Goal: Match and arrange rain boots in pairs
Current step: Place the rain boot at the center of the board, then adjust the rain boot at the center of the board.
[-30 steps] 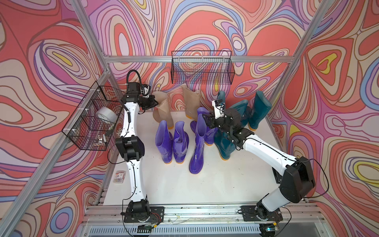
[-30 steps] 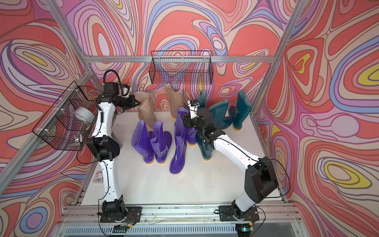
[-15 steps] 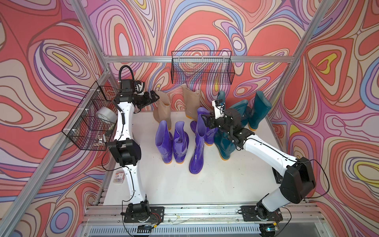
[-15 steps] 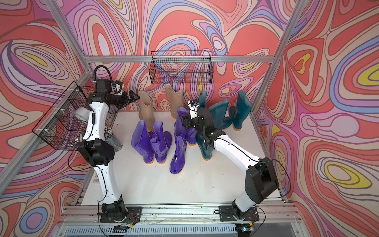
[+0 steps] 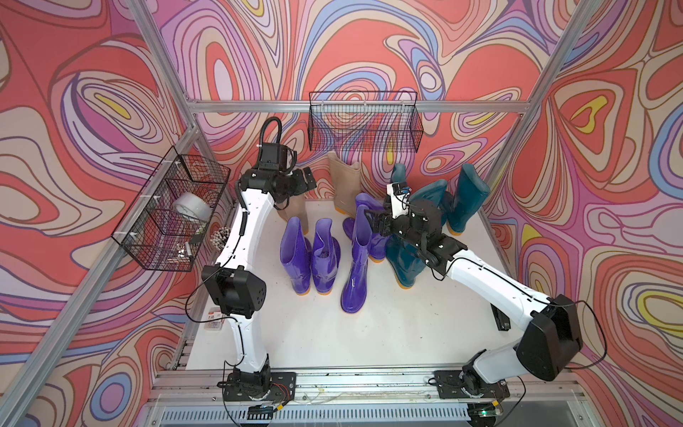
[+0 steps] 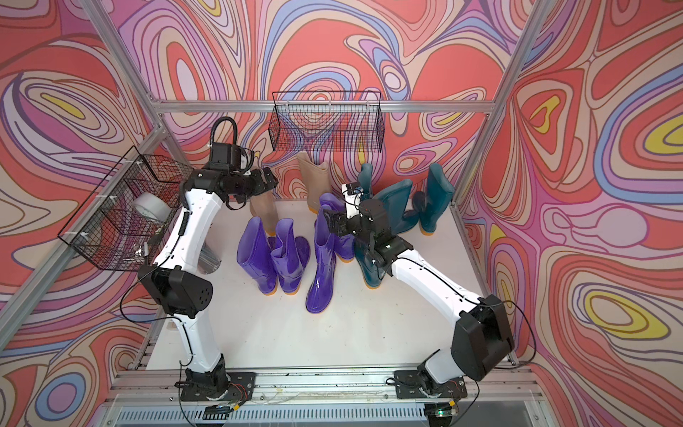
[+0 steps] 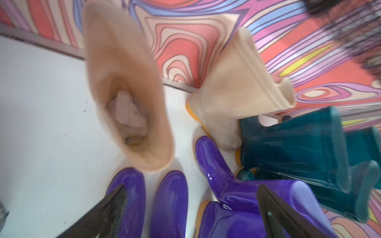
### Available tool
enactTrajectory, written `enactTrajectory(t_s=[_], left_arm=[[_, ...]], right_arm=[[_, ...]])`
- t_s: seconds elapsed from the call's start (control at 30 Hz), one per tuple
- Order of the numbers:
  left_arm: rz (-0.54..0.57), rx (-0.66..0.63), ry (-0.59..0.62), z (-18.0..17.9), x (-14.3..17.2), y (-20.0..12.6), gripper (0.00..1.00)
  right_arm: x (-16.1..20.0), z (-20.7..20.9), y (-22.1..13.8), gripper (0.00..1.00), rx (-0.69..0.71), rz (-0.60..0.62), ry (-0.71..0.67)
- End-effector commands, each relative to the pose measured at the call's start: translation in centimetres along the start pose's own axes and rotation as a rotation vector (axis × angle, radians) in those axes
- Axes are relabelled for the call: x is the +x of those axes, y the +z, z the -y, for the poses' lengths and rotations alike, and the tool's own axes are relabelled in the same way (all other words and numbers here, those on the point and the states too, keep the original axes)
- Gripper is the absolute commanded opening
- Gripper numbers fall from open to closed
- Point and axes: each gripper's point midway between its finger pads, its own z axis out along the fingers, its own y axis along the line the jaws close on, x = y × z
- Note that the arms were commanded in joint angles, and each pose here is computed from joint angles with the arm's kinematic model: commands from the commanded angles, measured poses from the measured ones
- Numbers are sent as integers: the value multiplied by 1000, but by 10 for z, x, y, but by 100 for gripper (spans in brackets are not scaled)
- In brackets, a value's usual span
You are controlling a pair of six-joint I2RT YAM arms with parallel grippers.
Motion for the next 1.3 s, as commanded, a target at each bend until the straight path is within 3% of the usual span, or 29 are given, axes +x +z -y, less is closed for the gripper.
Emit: enactTrajectory(t_s=[0.0, 0.13, 0.3, 0.57, 0.63, 0.73, 0.8, 0.9, 1.07, 1.27], left_arm=[[82, -59, -125, -15, -11, -4, 100], [50, -35, -136, -13, -5, 17, 100], [19, 19, -64, 7, -5, 38, 100], [8, -206, -41, -34, -1, 59, 98], [22, -235, -15, -40, -2, 57, 89], [49, -235, 19, -41, -5, 56, 68], [49, -217, 49, -38, -6, 57, 46], [62, -247, 140, -41, -13, 54, 2], [114, -322, 419, -44, -39, 57, 0], [133, -261, 580, -40, -65, 62, 0]], right_arm=[[-2, 1, -9, 79, 17, 16, -14], [0, 1, -12, 81, 14, 18, -25], [3, 2, -13, 82, 21, 20, -35], [8, 5, -12, 82, 28, 19, -50], [8, 5, -12, 82, 29, 20, -53], [9, 5, -10, 82, 29, 16, -54], [10, 4, -9, 82, 24, 13, -54], [9, 3, -10, 81, 21, 13, -49], [8, 2, -10, 81, 14, 16, -38], [14, 3, -6, 80, 17, -21, -32]])
